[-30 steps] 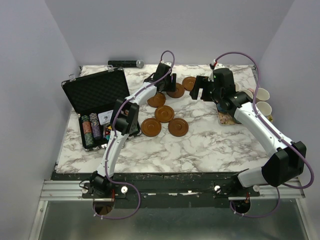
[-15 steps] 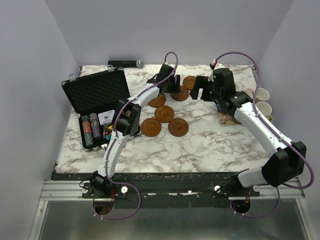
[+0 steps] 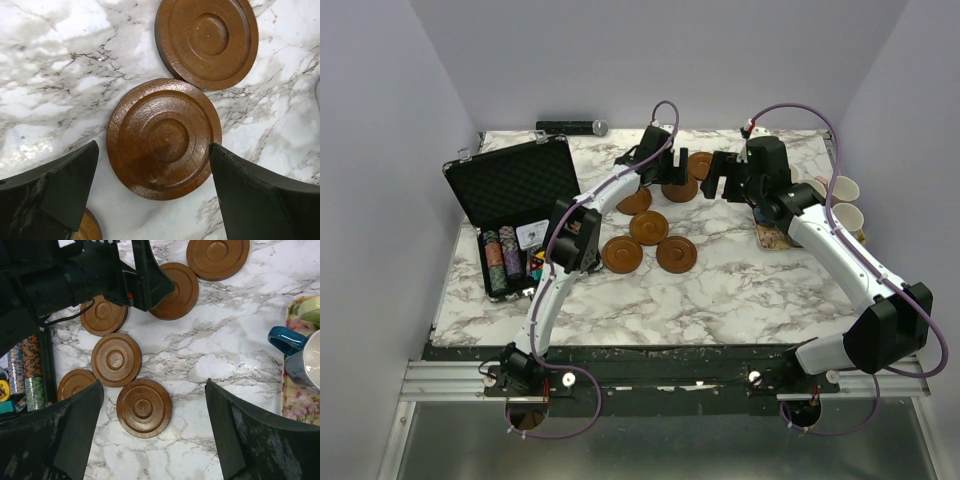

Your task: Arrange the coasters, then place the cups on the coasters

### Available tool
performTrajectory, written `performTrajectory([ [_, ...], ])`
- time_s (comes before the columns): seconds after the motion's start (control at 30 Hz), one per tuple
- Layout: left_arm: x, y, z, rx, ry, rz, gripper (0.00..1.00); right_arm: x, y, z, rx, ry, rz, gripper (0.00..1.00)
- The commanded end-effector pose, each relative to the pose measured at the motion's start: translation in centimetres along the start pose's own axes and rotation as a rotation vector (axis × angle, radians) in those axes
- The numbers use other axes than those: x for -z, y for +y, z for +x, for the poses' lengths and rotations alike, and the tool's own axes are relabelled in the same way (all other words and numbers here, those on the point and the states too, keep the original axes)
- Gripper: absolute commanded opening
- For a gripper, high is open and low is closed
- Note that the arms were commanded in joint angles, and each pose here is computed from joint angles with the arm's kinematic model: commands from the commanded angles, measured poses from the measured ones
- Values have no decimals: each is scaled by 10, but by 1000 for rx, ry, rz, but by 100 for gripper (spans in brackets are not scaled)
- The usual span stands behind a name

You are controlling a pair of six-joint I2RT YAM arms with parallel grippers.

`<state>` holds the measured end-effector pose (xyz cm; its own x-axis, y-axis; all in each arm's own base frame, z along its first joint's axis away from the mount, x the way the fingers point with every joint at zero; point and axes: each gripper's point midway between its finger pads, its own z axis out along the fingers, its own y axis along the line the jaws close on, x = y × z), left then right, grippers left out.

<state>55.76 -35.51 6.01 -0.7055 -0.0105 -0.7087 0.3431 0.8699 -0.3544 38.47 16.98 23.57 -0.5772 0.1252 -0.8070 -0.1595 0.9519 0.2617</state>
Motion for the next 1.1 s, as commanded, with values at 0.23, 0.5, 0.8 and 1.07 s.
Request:
performTrajectory([
  [0.23, 125, 33, -70, -41, -175, -135, 99, 1, 2, -8, -6, -49, -11, 91],
  [0.5, 136, 106, -2, -8, 19, -232, 88, -2, 8, -4, -12, -34, -43, 91],
  [0.8, 110, 122, 25, -53, 125, -231, 87, 1, 9, 0, -12, -27, -57, 90],
  [1.07, 94, 128, 40, -55, 168, -222, 82, 1, 8, 1, -13, -23, -51, 89],
])
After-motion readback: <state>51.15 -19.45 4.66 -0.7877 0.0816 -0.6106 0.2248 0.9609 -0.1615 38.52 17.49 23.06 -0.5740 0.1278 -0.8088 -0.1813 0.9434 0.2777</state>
